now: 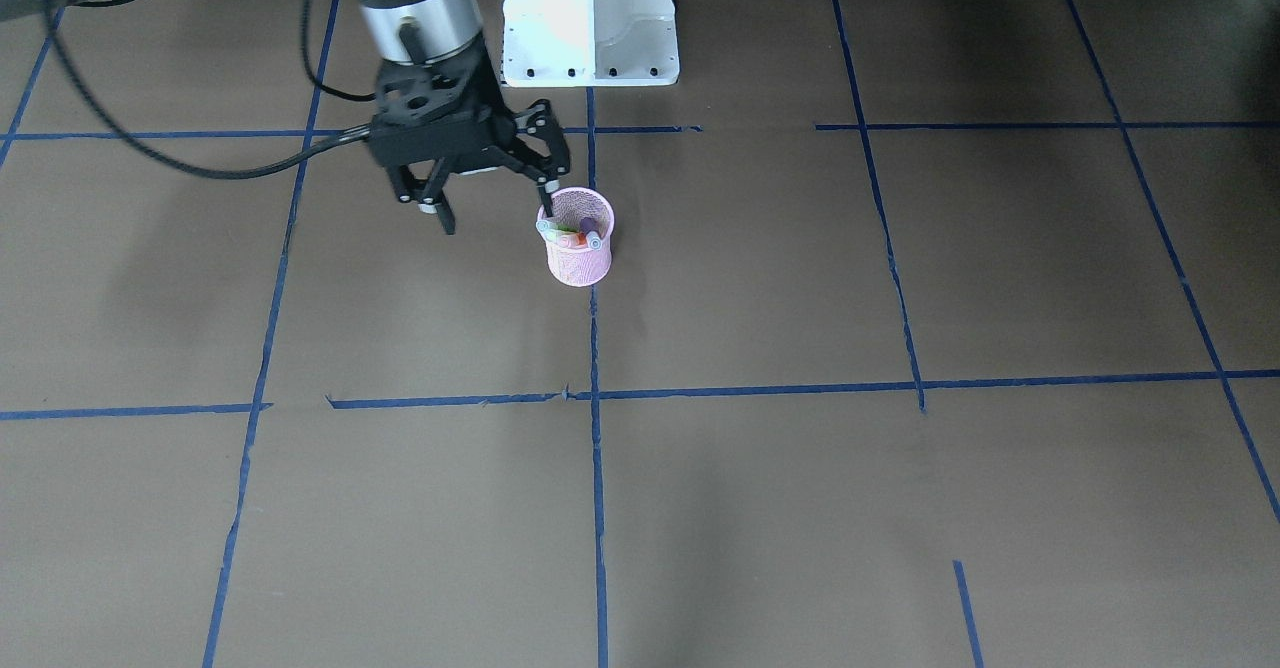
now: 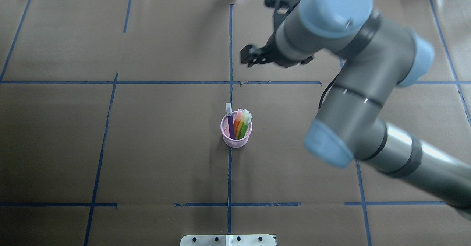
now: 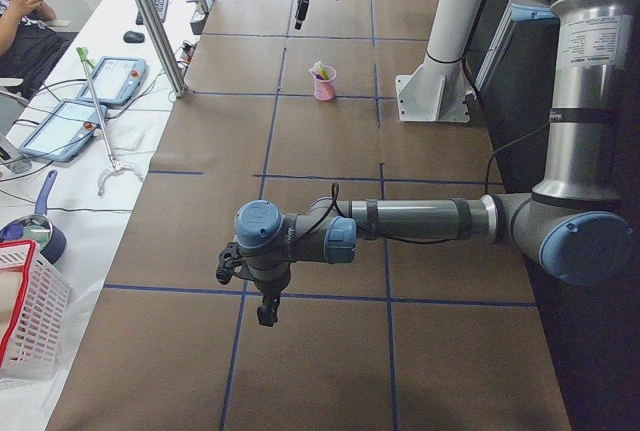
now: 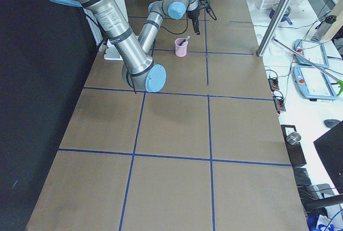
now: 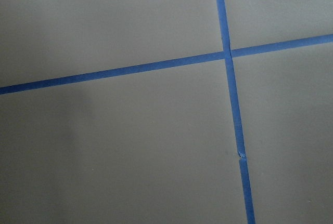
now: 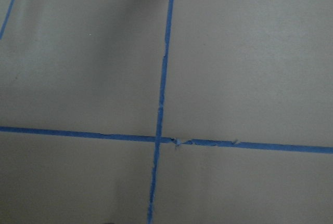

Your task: Collect pens into pen holder

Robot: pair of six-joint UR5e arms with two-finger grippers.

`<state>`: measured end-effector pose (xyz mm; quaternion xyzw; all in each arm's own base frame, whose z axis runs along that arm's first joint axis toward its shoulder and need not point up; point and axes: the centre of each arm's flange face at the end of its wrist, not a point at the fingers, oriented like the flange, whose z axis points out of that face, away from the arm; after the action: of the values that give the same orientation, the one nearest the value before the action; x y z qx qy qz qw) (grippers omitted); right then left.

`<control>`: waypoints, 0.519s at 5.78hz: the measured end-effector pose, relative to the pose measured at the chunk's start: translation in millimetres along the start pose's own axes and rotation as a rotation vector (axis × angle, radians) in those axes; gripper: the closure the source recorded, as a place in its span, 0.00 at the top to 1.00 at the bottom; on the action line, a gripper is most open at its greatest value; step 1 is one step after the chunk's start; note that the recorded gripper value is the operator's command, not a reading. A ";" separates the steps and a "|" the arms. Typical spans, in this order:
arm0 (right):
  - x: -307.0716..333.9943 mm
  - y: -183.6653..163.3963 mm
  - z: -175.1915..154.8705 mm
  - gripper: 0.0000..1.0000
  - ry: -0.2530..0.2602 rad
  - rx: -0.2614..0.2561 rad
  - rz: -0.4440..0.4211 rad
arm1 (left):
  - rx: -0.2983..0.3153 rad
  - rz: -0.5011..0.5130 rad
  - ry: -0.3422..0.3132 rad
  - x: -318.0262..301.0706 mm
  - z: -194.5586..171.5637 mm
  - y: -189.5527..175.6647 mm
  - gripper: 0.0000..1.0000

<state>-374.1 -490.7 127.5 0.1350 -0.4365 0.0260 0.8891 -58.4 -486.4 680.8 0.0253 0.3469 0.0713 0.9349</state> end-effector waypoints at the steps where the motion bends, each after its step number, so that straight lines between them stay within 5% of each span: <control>1: 51.1 -37.4 -18.1 1.00 0.029 -0.072 -0.029 | -0.002 -0.001 0.000 -0.7 1.0 1.3 1.00; 3: 214.6 -101.6 -35.6 1.00 0.028 -0.204 -0.080 | -0.007 -0.005 0.001 -2.5 3.3 3.2 1.00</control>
<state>-197.5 -594.5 252.7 0.0607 -0.4185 -0.0523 0.9047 -58.5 -483.6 685.2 0.0212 0.3469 0.0701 0.9350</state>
